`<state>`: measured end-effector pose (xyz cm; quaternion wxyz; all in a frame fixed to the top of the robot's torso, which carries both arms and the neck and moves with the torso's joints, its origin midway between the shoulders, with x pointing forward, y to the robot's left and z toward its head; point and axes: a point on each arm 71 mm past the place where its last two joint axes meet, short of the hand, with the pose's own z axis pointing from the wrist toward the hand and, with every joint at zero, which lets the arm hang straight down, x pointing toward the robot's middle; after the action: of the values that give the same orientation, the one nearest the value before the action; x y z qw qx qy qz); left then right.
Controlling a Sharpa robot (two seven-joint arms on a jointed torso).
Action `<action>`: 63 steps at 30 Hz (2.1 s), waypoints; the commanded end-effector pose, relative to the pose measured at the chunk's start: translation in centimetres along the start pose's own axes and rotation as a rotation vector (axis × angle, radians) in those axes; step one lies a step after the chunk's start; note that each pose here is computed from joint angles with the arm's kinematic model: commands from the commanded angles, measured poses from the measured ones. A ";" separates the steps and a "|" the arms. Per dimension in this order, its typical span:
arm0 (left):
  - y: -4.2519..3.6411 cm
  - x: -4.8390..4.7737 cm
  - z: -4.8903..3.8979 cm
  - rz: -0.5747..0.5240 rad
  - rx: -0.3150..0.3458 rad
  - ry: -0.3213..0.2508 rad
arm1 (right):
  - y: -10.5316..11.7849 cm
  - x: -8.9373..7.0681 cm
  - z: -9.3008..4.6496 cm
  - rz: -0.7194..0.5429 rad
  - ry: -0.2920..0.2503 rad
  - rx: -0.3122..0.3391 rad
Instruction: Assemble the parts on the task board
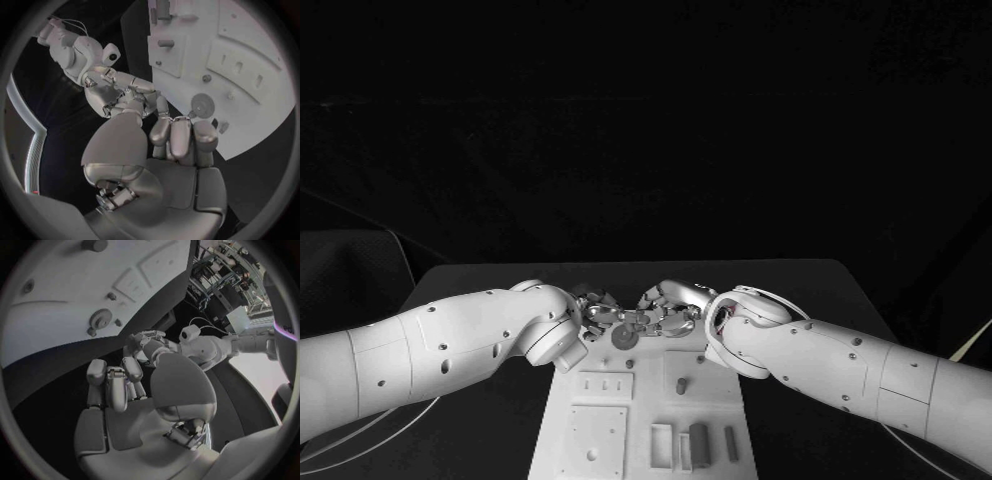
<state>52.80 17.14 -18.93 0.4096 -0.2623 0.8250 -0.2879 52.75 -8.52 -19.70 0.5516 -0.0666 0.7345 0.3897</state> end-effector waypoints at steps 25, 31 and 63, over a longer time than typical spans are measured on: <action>-0.43 0.69 0.14 -0.032 0.006 0.057 | 0.4 0.2 0.1 -0.024 0.016 -0.012; -0.37 0.51 0.16 -0.037 0.005 0.045 | 0.5 0.2 0.0 -0.023 0.017 -0.016; -0.40 0.17 0.39 -0.148 0.003 -0.007 | 0.6 0.2 -0.1 -0.022 0.013 -0.014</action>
<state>52.88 16.60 -19.23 0.3797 -0.3080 0.8153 -0.3104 52.66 -8.70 -19.65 0.5562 -0.0687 0.7377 0.3764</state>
